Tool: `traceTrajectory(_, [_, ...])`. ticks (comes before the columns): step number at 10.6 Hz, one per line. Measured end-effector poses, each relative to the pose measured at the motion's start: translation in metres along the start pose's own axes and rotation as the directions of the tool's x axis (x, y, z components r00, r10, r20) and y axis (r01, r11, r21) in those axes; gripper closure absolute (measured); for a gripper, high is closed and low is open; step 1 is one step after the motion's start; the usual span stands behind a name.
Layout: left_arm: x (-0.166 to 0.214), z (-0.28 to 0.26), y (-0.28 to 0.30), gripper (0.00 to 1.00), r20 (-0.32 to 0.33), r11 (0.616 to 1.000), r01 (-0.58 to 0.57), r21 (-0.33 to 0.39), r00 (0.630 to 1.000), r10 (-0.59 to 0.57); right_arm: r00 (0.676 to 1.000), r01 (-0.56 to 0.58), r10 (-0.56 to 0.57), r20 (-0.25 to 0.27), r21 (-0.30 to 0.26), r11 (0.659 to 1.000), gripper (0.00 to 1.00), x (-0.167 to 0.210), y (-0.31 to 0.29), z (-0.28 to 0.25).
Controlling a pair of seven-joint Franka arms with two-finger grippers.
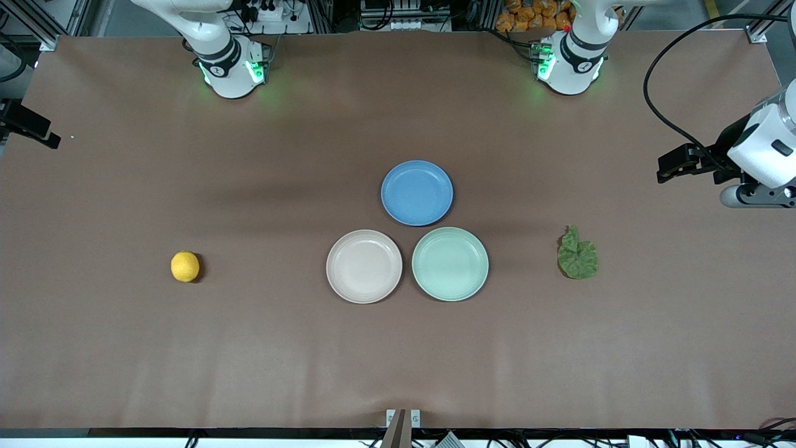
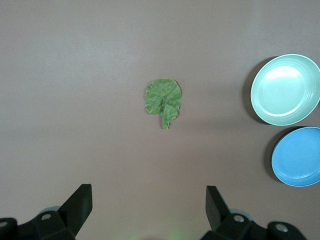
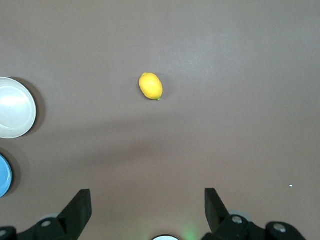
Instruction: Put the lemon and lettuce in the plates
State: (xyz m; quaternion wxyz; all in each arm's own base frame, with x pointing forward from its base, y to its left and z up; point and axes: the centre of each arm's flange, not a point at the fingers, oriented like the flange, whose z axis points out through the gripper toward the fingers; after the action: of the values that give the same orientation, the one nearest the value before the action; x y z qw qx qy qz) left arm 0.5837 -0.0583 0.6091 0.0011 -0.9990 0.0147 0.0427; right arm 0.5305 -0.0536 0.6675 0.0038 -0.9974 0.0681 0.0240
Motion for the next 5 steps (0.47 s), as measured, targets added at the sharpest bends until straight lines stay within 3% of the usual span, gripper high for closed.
traceTrajectory(5, [0.0001,0.0001,0.0004,0.0,0.0,1.0,-0.001,0.0,1.0,0.001,1.0,-0.001,0.001,0.012,0.0,1.0,0.0,0.0022,0.0,0.0043])
